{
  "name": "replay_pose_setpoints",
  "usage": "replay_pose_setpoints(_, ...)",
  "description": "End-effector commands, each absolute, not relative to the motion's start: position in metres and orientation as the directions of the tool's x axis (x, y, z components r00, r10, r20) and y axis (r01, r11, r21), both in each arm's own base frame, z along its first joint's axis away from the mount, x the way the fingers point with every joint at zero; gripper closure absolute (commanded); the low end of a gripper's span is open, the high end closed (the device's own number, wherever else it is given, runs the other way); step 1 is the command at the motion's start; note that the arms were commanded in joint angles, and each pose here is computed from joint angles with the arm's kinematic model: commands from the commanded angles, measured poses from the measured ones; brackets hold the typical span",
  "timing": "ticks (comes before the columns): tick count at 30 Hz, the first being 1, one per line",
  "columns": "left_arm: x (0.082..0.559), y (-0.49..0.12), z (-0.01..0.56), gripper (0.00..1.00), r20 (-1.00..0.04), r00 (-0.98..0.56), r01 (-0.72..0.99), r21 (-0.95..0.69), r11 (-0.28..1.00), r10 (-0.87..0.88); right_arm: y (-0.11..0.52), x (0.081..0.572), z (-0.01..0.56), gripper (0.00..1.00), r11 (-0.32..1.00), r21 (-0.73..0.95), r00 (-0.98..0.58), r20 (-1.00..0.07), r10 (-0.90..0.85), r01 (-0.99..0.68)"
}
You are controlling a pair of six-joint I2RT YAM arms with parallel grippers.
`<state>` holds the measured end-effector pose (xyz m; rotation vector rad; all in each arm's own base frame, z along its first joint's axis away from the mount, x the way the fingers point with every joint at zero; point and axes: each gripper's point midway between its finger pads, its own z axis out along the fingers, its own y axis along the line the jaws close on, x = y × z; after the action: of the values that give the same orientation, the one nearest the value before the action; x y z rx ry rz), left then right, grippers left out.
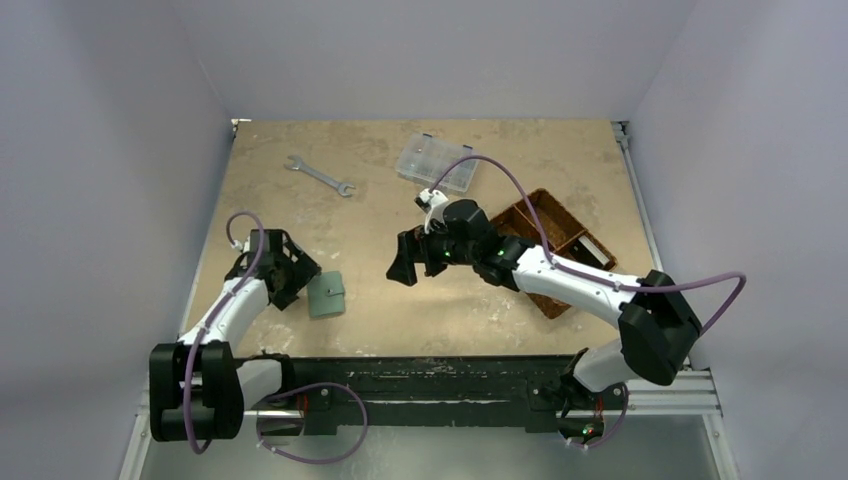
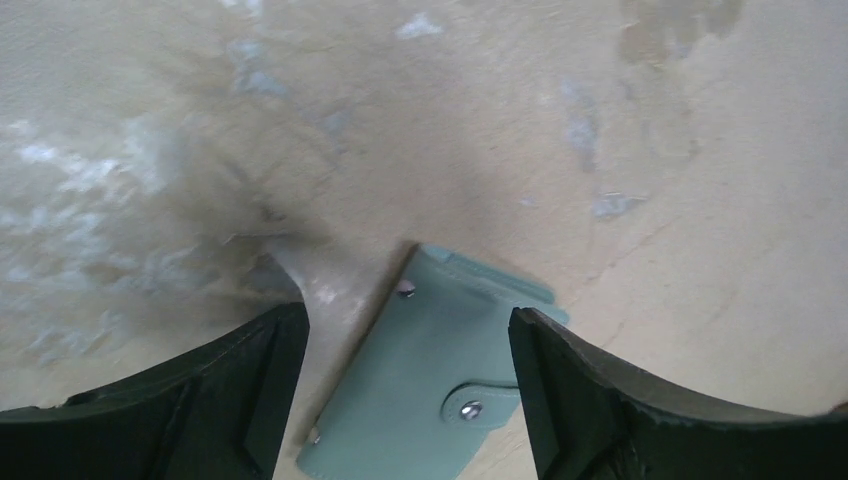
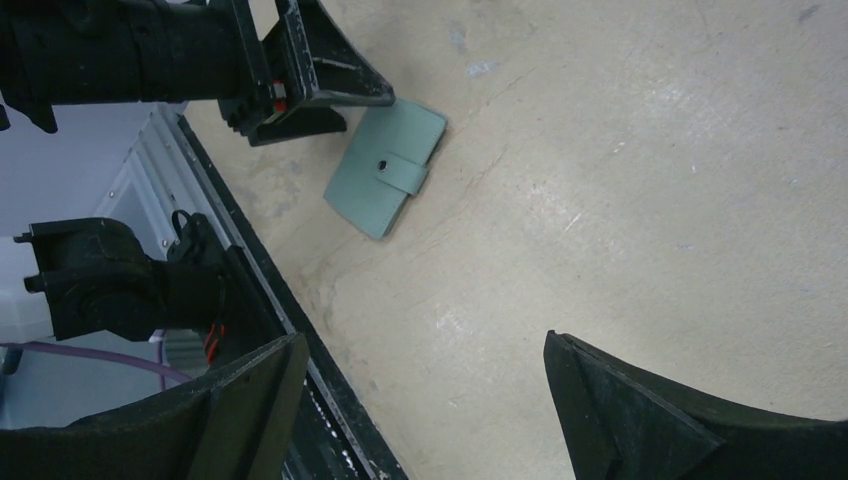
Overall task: Put the credit cards into the card holder
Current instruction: Open the card holder at the center of the board.
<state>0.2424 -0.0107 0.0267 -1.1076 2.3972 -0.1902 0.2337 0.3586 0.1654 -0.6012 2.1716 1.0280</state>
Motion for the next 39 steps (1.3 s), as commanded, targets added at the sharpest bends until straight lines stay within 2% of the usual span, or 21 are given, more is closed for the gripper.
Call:
replay_pose_setpoints(1,0.257,-0.033,0.026,0.27,-0.343,-0.547,-0.605,-0.469,0.643,-0.764,0.367,0.232,0.172,0.01,0.546,0.523,-0.673,-0.732,-0.107,-0.654)
replay_pose_setpoints(7,0.248,-0.085,0.022,0.44,-0.292,-0.608,-0.491,-0.592,0.639,-0.738,0.372,0.228,0.149,0.01,0.538,0.546,-0.705,-0.696,-0.136,-0.642)
replay_pose_setpoints(11,0.242,-0.109,0.018,0.53,-0.273,-0.639,-0.461,-0.613,0.642,-0.719,0.378,0.221,0.129,0.01,0.526,0.582,-0.743,-0.650,-0.156,-0.620)
replay_pose_setpoints(12,0.241,-0.111,0.015,0.55,-0.264,-0.641,-0.461,-0.618,0.636,-0.721,0.379,0.219,0.125,0.02,0.530,0.586,-0.751,-0.641,-0.158,-0.613)
replay_pose_setpoints(14,0.243,-0.118,0.015,0.57,-0.255,-0.641,-0.440,-0.651,0.619,-0.724,0.382,0.215,0.112,0.11,0.543,0.601,-0.776,-0.609,-0.165,-0.586)
replay_pose_setpoints(17,0.239,-0.120,0.013,0.57,-0.249,-0.660,-0.431,-0.648,0.628,-0.709,0.386,0.205,0.093,0.33,0.565,0.632,-0.822,-0.547,-0.161,-0.531)
replay_pose_setpoints(19,0.238,-0.117,0.015,0.54,-0.270,-0.669,-0.420,-0.631,0.652,-0.692,0.391,0.198,0.082,0.40,0.556,0.670,-0.850,-0.509,-0.138,-0.492)
replay_pose_setpoints(23,0.229,-0.104,0.022,0.37,-0.327,-0.671,-0.418,-0.574,0.704,-0.665,0.411,0.182,0.072,0.46,0.496,0.753,-0.893,-0.434,-0.119,-0.432)
replay_pose_setpoints(26,0.220,-0.098,0.024,0.30,-0.337,-0.665,-0.427,-0.560,0.710,-0.666,0.425,0.178,0.066,0.46,0.489,0.774,-0.908,-0.406,-0.104,-0.402)
replay_pose_setpoints(31,0.200,-0.112,0.011,0.30,-0.240,-0.684,-0.444,-0.612,0.654,-0.689,0.438,0.187,0.056,0.45,0.487,0.802,-0.931,-0.360,-0.067,-0.345)
replay_pose_setpoints(36,0.193,-0.128,0.012,0.37,-0.191,-0.703,-0.418,-0.669,0.615,-0.685,0.438,0.229,0.048,0.46,0.530,0.783,-0.921,-0.389,0.011,-0.324)
replay_pose_setpoints(39,0.196,-0.139,0.023,0.42,-0.189,-0.712,-0.373,-0.714,0.592,-0.676,0.424,0.259,0.041,0.61,0.529,0.797,-0.928,-0.370,0.046,-0.292)
